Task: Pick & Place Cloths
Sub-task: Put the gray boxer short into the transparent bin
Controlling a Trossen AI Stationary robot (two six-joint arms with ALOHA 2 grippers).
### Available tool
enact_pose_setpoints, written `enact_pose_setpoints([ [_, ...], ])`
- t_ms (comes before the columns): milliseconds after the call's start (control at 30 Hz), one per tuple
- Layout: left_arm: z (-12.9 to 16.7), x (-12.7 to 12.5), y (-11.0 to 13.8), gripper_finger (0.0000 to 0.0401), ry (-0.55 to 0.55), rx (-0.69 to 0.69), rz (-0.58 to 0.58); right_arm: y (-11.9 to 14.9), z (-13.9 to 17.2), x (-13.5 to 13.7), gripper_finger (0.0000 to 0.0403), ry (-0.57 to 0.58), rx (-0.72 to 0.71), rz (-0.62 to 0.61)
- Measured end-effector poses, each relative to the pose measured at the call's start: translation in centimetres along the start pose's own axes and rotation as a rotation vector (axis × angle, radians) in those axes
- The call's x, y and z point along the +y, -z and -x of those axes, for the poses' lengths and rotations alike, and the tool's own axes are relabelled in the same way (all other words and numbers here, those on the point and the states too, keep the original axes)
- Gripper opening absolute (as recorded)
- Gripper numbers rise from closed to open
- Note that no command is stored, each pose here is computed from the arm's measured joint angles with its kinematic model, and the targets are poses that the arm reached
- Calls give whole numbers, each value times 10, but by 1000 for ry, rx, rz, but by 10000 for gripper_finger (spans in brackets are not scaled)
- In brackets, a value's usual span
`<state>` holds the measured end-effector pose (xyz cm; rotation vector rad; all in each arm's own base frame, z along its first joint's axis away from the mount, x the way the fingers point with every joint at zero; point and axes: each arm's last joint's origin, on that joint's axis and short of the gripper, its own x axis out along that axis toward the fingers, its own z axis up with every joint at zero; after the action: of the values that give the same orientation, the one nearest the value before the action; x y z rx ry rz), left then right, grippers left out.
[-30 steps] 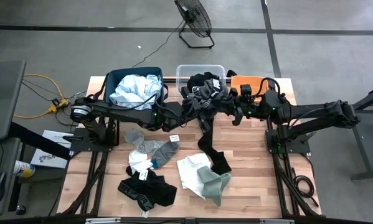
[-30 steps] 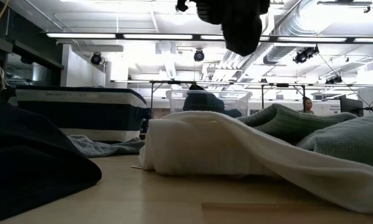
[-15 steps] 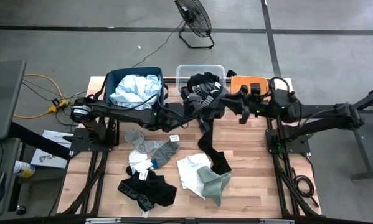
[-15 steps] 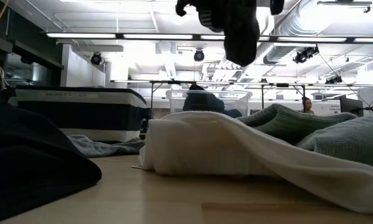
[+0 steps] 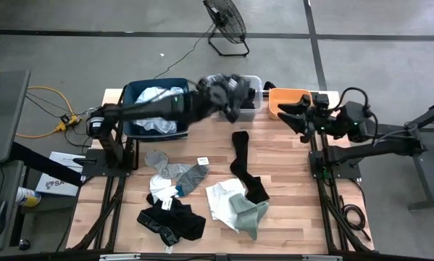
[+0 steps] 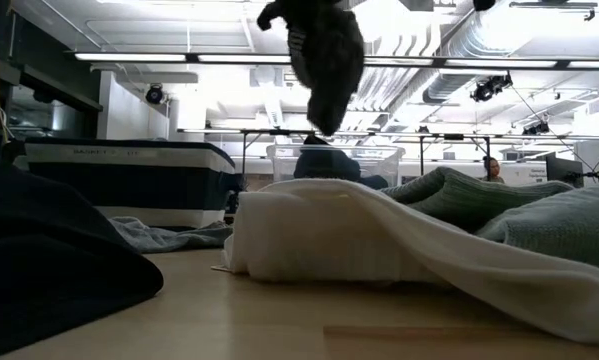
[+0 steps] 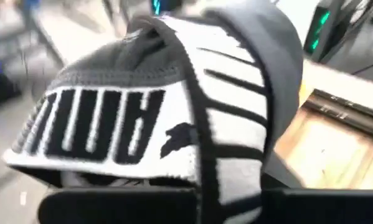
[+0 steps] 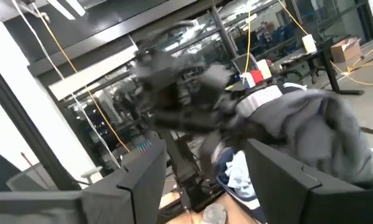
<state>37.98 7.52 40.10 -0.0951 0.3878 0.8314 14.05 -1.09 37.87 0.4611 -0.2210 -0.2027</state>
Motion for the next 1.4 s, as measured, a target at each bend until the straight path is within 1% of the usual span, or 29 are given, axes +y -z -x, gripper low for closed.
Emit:
enact_pose_setpoints([
  [33, -3, 9, -2, 1, -7, 35, 13, 0, 1, 0, 210, 2, 4, 1],
  [133, -16, 25, -9, 1, 3, 35, 57, 1, 2, -1, 210, 7, 14, 5],
  [233, -27, 38, -8, 0, -29, 50, 10, 2, 2, -2, 210, 15, 31, 10],
  [333, -39, 43, -8, 0, -54, 39, -53, 4, 2, -2, 210, 23, 48, 14],
  [400, -46, 48, -5, 0, -72, 64, -84, 6, 2, -3, 210, 32, 67, 17],
  [467, -56, 44, -2, 0, -75, 55, -98, 7, 2, -4, 210, 39, 82, 21],
  [533, -63, 43, 4, 0, -75, 87, -115, 8, 2, -4, 210, 38, 84, 20],
  [600, -73, 35, 8, 0, -61, 69, -102, 8, 2, -4, 210, 40, 88, 21],
  [700, -89, 27, 22, 0, -46, 121, -92, 9, 2, -5, 210, 42, 95, 21],
  [767, -100, 22, 31, 0, -50, 139, -49, 9, 3, -5, 210, 46, 104, 23],
  [867, -113, 21, 42, 0, -55, 172, 49, 10, 3, -5, 210, 51, 111, 24],
  [967, -124, 24, 48, 0, -43, 201, 190, 10, 3, -5, 210, 52, 109, 24],
  [1133, -134, 43, 51, 0, -22, 274, 409, 10, 3, -6, 210, 54, 113, 25],
  [1233, -140, 57, 52, 0, 0, 320, 490, 11, 3, -6, 210, 55, 115, 26],
  [1400, -147, 75, 51, 0, 78, 383, 608, 11, 3, -6, 210, 57, 114, 29],
])
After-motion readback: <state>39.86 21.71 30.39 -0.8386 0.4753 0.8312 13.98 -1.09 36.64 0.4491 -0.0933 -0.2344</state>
